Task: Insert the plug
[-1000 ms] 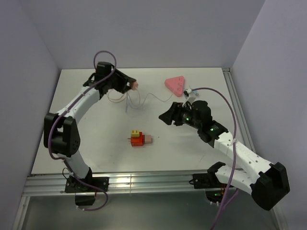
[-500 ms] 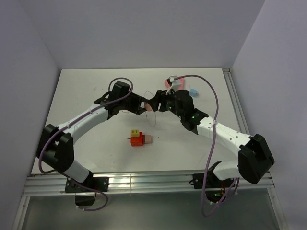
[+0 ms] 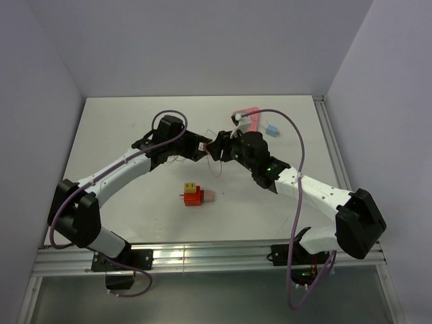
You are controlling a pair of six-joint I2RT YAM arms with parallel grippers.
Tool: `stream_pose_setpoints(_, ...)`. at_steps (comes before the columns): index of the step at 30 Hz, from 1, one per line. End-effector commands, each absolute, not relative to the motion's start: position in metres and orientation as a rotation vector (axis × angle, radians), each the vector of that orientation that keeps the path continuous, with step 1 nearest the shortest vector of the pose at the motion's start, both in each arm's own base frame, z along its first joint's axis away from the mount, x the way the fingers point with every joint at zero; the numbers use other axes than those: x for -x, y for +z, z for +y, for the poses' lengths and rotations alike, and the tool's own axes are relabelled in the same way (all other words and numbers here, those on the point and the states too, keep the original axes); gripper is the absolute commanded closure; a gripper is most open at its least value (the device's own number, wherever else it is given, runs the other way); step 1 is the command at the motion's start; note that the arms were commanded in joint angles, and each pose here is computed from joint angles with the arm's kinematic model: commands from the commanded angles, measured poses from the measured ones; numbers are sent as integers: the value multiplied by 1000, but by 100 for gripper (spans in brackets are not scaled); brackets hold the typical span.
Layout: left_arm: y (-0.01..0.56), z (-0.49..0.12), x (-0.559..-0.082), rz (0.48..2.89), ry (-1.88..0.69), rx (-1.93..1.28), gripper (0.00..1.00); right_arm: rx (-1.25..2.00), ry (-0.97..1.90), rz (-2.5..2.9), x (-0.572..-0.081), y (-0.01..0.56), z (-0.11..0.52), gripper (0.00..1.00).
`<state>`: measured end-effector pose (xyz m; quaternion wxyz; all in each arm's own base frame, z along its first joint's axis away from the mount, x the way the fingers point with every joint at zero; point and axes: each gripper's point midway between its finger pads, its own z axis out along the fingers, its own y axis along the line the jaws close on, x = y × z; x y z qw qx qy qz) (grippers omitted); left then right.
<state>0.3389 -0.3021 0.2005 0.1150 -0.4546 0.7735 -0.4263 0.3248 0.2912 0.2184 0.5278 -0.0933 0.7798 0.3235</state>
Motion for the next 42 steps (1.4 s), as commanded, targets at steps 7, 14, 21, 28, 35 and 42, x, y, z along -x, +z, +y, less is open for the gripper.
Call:
stream_pose_setpoints(7, 229, -299, -336, 2183, -1316, 1305, 100, 198, 819, 1843, -325, 228, 299, 45)
stream_pose_setpoints(14, 228, -300, -331, 2177, -1319, 1309, 100, 212, 850, 1890, -328, 220, 313, 50)
stream_pose_setpoints(21, 242, -307, -333, 2145, -1395, 1214, 100, 178, 826, 1932, -332, 214, 314, 100)
stream_pose_setpoints(28, 245, -310, -329, 2224, -1307, 716, 19, 12, 745, 1947, -329, 222, 273, 100)
stream_pose_setpoints(35, 264, -272, -297, 2122, -1136, 322, 9, -111, 604, 2051, -315, 200, 206, 100)
stream_pose_setpoints(42, 250, -217, -265, 2096, -819, 67, 9, -87, 616, 2046, -275, 215, 171, 100)
